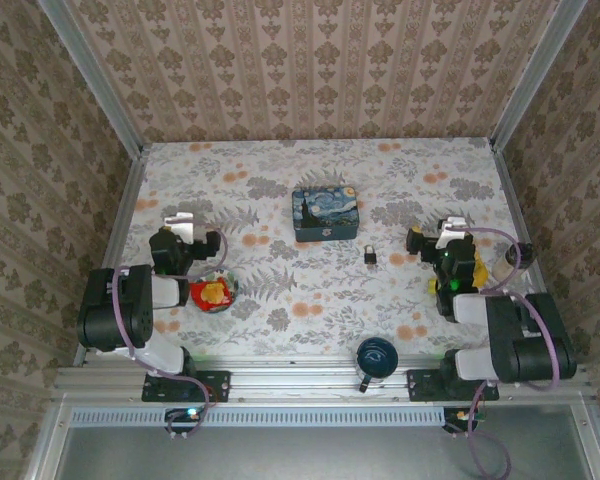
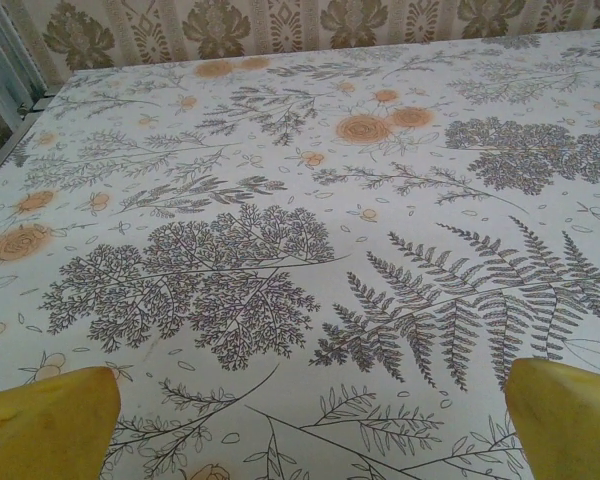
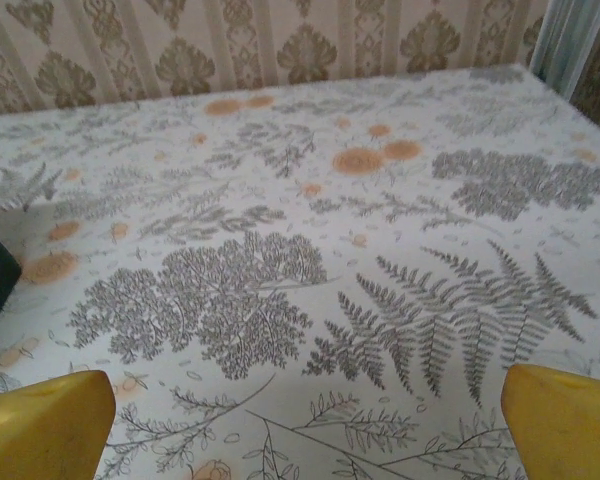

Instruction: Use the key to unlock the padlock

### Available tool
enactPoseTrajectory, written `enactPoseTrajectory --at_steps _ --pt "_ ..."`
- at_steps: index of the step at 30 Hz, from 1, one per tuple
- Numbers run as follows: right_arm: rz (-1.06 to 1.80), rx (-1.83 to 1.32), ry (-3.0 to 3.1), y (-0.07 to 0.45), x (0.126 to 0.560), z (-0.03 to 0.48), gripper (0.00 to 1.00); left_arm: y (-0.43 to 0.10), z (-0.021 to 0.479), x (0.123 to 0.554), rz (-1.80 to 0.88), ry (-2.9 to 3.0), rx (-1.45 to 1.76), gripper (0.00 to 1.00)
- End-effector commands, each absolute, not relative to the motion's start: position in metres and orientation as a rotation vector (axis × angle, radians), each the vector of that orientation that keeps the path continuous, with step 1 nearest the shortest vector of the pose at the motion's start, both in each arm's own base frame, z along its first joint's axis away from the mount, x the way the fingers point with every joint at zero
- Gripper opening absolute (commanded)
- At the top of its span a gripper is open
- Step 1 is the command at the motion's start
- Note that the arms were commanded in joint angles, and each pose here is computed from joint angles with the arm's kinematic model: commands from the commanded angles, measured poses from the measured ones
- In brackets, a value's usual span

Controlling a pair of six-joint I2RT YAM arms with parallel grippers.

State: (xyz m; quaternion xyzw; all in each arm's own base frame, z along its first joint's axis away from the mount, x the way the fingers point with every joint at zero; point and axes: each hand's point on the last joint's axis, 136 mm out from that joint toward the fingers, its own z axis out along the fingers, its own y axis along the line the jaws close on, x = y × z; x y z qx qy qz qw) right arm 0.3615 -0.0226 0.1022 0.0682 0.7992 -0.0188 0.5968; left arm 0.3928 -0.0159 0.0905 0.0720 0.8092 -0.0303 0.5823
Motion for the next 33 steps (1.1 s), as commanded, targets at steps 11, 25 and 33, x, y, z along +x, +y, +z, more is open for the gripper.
enactPoseTrajectory --at_steps 11,25,33 --pt "-0.113 0.175 1.9 -0.023 0.395 0.099 1.0 -0.019 0.099 0.397 -0.072 1.87 0.203 1.0" --pt "0.049 0.003 1.927 0.004 0.4 0.097 1.0 -0.019 0.099 0.398 -0.07 1.871 0.205 1.0" --pt "0.049 0.003 1.927 0.004 0.4 0.097 1.0 -0.021 0.098 0.397 -0.068 1.87 0.217 1.0"
